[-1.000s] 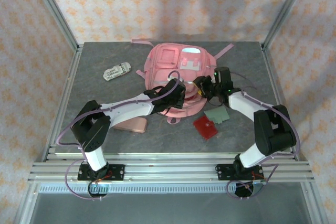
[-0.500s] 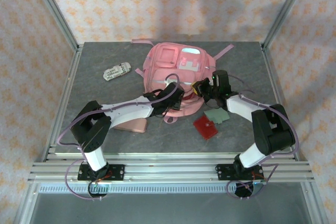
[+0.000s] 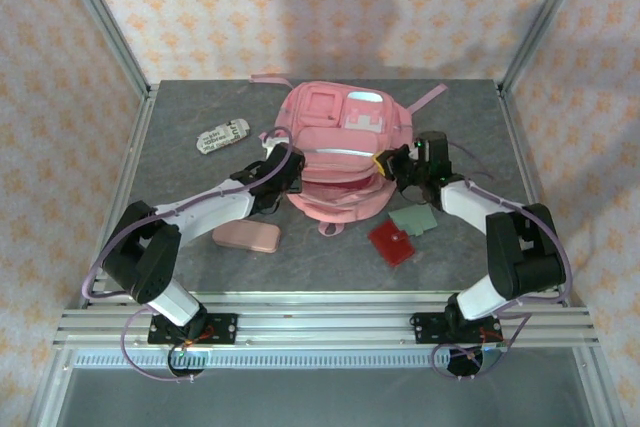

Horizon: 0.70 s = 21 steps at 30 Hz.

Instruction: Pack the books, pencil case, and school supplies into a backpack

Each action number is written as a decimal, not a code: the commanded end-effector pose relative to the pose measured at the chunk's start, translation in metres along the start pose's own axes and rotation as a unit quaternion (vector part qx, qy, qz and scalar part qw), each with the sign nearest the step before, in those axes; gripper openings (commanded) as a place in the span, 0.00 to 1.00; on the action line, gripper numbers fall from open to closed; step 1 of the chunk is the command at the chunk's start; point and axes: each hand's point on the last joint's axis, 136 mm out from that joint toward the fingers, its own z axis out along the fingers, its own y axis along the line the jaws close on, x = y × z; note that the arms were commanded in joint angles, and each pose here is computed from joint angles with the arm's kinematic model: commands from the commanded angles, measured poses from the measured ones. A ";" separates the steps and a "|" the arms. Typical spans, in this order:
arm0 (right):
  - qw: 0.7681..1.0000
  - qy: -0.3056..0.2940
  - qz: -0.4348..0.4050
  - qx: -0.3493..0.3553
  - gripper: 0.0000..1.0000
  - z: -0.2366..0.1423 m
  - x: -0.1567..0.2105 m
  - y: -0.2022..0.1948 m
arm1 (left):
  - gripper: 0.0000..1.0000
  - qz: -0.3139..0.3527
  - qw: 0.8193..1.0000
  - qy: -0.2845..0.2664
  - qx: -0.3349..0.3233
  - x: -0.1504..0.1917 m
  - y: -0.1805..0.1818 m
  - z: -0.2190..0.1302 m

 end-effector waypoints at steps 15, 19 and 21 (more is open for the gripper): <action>0.991 -0.056 0.011 -0.123 0.43 -0.022 -0.025 0.041 | 0.00 0.024 0.981 0.033 0.191 0.030 -0.151 -0.019; 0.994 -0.050 -0.010 -0.096 0.43 -0.015 0.013 0.025 | 0.00 0.032 0.983 0.032 0.178 0.033 -0.145 -0.016; 0.995 -0.049 -0.020 -0.088 0.33 -0.011 0.021 0.020 | 0.00 0.035 0.984 0.033 0.172 0.036 -0.142 -0.015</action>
